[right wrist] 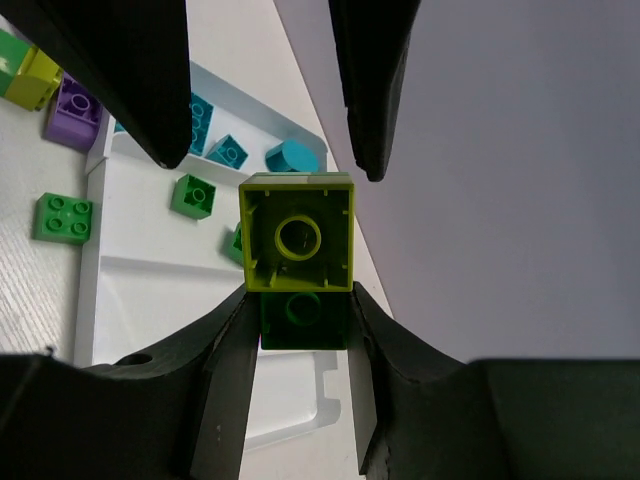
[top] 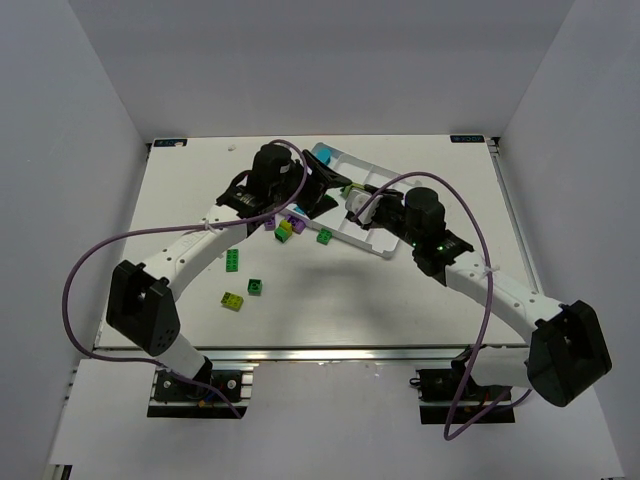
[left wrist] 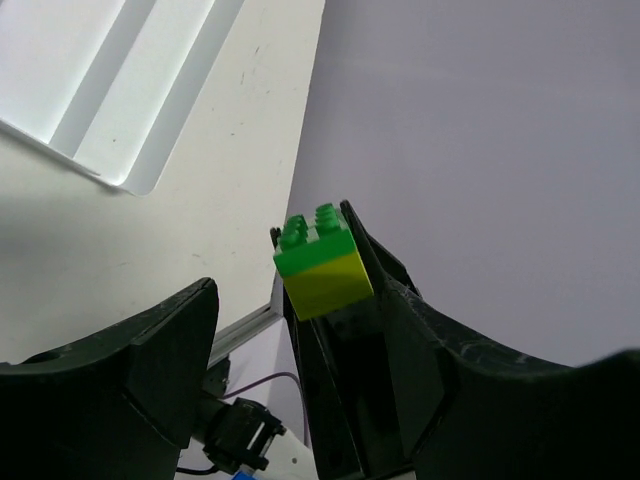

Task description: Sort the legos into containers by color

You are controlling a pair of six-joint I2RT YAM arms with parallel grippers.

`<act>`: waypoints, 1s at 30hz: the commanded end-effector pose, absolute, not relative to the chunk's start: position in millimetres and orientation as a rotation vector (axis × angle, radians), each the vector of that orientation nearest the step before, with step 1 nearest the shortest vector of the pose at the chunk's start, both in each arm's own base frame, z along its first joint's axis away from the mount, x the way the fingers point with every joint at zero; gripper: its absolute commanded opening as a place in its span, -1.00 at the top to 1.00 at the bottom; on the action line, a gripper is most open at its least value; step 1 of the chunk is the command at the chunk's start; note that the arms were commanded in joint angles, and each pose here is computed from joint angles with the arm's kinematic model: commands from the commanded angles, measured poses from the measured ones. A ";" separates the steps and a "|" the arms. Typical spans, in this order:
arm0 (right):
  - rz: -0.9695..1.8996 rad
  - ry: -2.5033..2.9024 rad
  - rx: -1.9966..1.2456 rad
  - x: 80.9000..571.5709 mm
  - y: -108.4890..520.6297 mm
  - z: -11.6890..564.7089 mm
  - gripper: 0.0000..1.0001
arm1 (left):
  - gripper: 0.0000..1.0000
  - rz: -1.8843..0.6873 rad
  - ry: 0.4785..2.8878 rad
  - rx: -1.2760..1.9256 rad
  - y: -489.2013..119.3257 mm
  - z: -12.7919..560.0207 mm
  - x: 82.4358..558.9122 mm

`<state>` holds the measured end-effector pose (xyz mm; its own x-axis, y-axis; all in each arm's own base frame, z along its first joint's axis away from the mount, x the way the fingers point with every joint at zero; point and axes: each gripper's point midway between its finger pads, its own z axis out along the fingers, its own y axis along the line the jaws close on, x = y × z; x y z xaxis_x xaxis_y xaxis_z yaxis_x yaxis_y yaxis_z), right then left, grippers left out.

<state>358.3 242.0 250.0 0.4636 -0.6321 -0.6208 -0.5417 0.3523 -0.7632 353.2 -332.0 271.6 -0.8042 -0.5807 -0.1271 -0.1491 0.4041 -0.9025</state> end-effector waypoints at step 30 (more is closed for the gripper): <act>0.058 1.222 -1.212 363.8 261.4 269.0 1.00 | -0.43 -1.614 2.161 -0.812 -338.6 305.8 345.5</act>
